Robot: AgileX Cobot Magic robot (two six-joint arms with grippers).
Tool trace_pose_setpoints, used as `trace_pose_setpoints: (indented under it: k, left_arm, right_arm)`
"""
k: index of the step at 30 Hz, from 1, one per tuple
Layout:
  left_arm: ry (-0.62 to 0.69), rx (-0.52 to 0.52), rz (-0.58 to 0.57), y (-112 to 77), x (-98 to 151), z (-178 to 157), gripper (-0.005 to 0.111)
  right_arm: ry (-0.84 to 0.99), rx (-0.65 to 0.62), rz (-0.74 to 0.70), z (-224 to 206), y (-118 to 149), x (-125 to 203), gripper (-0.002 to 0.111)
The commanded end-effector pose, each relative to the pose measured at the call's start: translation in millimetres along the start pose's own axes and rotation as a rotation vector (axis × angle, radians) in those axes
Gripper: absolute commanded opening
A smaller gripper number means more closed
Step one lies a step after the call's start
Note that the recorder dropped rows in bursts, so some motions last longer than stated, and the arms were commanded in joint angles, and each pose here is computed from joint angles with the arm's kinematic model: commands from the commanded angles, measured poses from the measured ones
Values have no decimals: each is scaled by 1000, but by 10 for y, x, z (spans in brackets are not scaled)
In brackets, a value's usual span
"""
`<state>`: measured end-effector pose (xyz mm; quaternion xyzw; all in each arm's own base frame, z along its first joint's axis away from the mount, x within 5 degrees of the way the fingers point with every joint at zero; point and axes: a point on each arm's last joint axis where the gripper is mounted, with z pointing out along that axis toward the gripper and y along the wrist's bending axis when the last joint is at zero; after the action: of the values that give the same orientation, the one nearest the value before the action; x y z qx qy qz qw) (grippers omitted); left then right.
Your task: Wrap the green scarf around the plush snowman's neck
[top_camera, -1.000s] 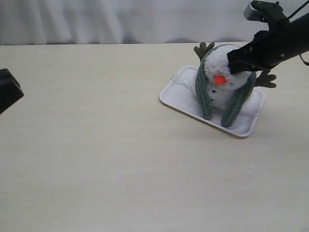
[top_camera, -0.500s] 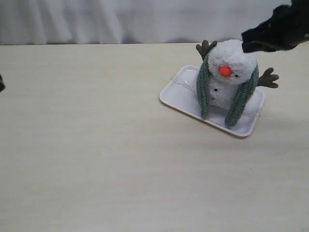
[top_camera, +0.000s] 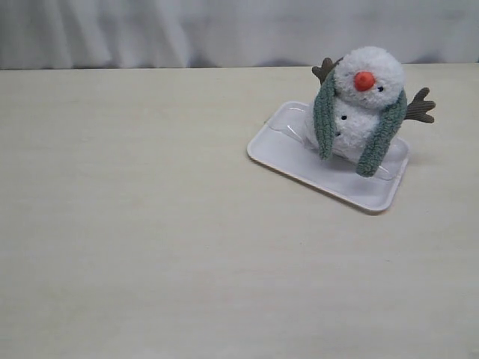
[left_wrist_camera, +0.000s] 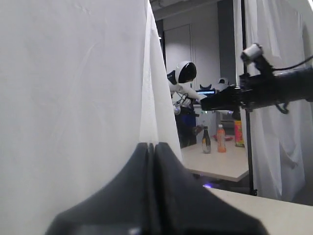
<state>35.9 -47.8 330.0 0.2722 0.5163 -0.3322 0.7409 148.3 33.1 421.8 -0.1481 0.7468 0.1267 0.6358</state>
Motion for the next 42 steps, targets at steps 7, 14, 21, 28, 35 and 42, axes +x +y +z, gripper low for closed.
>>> trace_pose_setpoints:
  k: [7,14,21,28,35,42]
  left_arm:
    - [-59,-8,-10,3,-71,-118,0]
    - [-59,-8,-10,3,-71,-118,0]
    - [-53,-7,-11,2,-61,-116,0]
    - [-63,-26,-226,23,-67,-122,0]
    - [-105,-168,-144,91,-101,-154,0]
    - [-86,-475,-205,151,-48,-349,0]
  right_arm:
    - [-365,25,-162,-1243,537,-15,4]
    - [-552,25,-199,-1830,801,120,4]
    - [-678,31,-254,-2201,973,283,4]
    - [-709,37,-263,-2277,998,240,4]
    - [-713,39,-262,-2279,996,237,4]
    - [-713,39,-262,-2279,996,237,4]
